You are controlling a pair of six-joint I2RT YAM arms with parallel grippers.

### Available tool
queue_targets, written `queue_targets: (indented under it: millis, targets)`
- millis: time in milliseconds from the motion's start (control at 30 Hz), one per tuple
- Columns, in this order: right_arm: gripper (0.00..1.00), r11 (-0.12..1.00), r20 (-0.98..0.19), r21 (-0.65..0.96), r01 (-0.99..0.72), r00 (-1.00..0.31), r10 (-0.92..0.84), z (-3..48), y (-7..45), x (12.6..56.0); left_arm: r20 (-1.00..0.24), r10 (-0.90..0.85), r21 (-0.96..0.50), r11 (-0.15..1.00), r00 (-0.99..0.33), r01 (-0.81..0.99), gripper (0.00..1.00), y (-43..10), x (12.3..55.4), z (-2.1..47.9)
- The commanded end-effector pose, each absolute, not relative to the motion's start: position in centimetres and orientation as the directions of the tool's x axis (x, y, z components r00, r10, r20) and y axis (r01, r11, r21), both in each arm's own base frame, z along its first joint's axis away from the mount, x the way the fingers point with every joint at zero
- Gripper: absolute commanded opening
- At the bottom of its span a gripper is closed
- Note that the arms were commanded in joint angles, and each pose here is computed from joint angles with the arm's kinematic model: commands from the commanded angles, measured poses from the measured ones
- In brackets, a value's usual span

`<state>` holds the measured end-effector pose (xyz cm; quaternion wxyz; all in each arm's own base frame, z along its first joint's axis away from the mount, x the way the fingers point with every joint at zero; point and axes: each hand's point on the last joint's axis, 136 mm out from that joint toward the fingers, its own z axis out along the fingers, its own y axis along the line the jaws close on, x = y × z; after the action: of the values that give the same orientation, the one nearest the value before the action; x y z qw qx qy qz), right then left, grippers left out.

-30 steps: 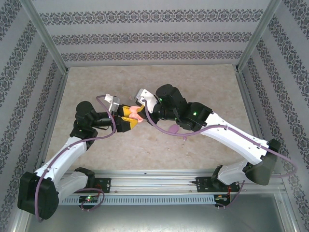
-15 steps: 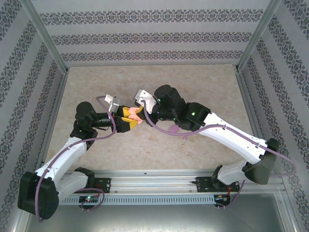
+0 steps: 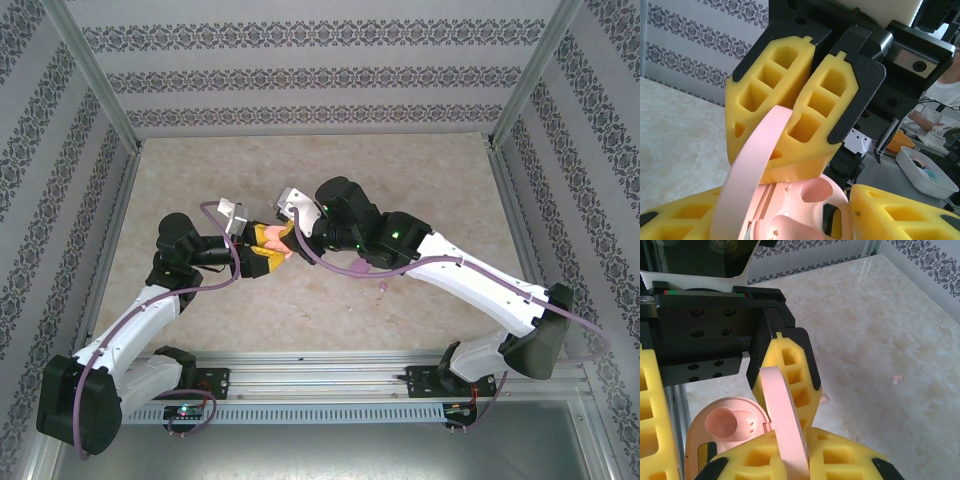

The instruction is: Insert wireless bluetooth earbuds into charging case

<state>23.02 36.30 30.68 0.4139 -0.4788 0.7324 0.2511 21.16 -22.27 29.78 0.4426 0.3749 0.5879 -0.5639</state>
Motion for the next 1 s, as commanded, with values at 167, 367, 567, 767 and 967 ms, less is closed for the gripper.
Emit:
queue_targets:
  millis: [167,367,567,767,967]
  targets:
    - [0.01,0.433,-0.852,-0.003,-0.901,-0.224,-0.473,31.15,36.51,23.56,-0.965,-0.039,-0.261,0.035,-0.26,0.965,0.7,-22.06,19.76,30.15]
    - [0.01,0.436,-0.854,0.009,-0.9,-0.234,-0.465,31.17,36.53,23.7,-0.97,-0.026,-0.244,0.035,-0.244,0.969,0.64,-22.03,19.41,30.06]
    - [0.01,0.436,-0.851,0.017,-0.9,-0.242,-0.465,31.24,36.5,23.69,-0.97,-0.013,-0.241,0.041,-0.241,0.97,0.61,-22.02,19.42,29.7]
    - [0.01,0.444,-0.852,0.022,-0.896,-0.249,-0.46,31.19,36.27,23.76,-0.972,-0.013,-0.236,0.043,-0.236,0.971,0.75,-21.99,19.4,29.71]
    - [0.01,0.436,-0.854,0.034,-0.899,-0.253,-0.454,31.29,36.36,23.54,-0.974,-0.01,-0.229,0.042,-0.228,0.973,0.54,-22.0,19.34,29.81]
